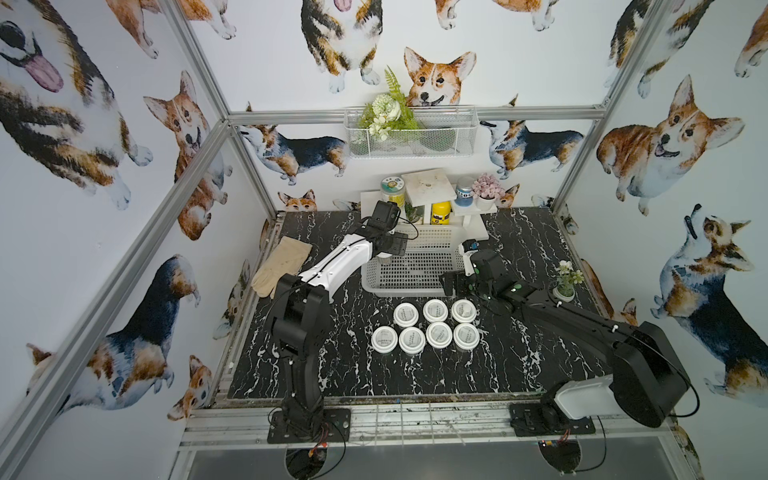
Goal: Put the yogurt in the basket
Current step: Place the yogurt in the basket.
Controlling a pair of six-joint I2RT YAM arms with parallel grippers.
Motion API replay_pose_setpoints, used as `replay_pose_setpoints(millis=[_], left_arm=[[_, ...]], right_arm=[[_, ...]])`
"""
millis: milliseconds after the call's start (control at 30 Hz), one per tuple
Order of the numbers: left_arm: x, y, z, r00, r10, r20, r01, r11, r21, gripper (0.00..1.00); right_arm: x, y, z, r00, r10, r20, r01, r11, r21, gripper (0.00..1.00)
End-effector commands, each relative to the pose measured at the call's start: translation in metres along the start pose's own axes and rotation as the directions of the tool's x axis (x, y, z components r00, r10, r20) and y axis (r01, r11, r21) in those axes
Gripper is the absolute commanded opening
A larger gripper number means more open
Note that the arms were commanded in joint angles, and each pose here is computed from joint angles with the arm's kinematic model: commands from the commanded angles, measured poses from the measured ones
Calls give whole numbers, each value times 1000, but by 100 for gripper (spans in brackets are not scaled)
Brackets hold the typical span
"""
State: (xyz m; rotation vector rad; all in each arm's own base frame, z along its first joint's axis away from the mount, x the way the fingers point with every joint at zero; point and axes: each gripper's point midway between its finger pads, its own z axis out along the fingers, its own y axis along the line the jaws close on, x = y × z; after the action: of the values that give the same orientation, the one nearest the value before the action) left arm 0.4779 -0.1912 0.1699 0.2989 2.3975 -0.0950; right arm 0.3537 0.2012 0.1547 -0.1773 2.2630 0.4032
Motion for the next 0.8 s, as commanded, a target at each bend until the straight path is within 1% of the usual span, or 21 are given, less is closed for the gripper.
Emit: replay_pose_setpoints(millis=[0,100,167,200,233,367,433,567,633,667,700,733,767], left_arm=[[-18,-3,-22,995,-32,92,31,999,9,88],[-12,-3,-41,994,-43,98,43,999,0,88],[-3,0,-54,992,-70,108,71,997,-1,88],[3,2,-59,989,-89,120,90,996,-1,88],[5,5,-71,979,-119,166,119,993,11,88],[25,13,-104,917,-232,324,216,973,84,87],[35,21,-118,890,-262,372,247,965,90,85],[61,40,-140,833,-316,455,315,946,82,85],[83,50,-143,813,-334,477,346,936,66,86],[88,55,-145,799,-346,492,362,930,65,84],[94,59,-148,782,-362,508,379,922,74,79],[97,64,-152,760,-380,527,396,914,89,76],[99,68,-155,742,-394,542,409,907,100,75]], right_arm=[[-2,1,-1,1000,-7,-2,7,1000,-1,99],[-1,1,-1,1000,-9,-1,9,1000,-3,99],[-2,2,-2,1000,-11,-1,11,1000,-8,99],[-2,3,-2,1000,-13,0,13,1000,-13,99],[-3,4,-4,1000,-14,6,14,1000,-19,99],[-3,11,-11,999,-35,23,36,999,-36,99],[-3,18,-15,998,-59,32,60,998,-25,99],[3,41,-27,991,-126,36,127,992,-11,99],[8,54,-35,989,-143,30,143,990,-5,100],[11,59,-39,989,-146,29,146,989,-6,100],[14,66,-44,989,-145,33,146,989,-14,99],[18,76,-49,988,-151,35,152,988,-26,99],[22,82,-53,987,-156,34,157,987,-37,99]])
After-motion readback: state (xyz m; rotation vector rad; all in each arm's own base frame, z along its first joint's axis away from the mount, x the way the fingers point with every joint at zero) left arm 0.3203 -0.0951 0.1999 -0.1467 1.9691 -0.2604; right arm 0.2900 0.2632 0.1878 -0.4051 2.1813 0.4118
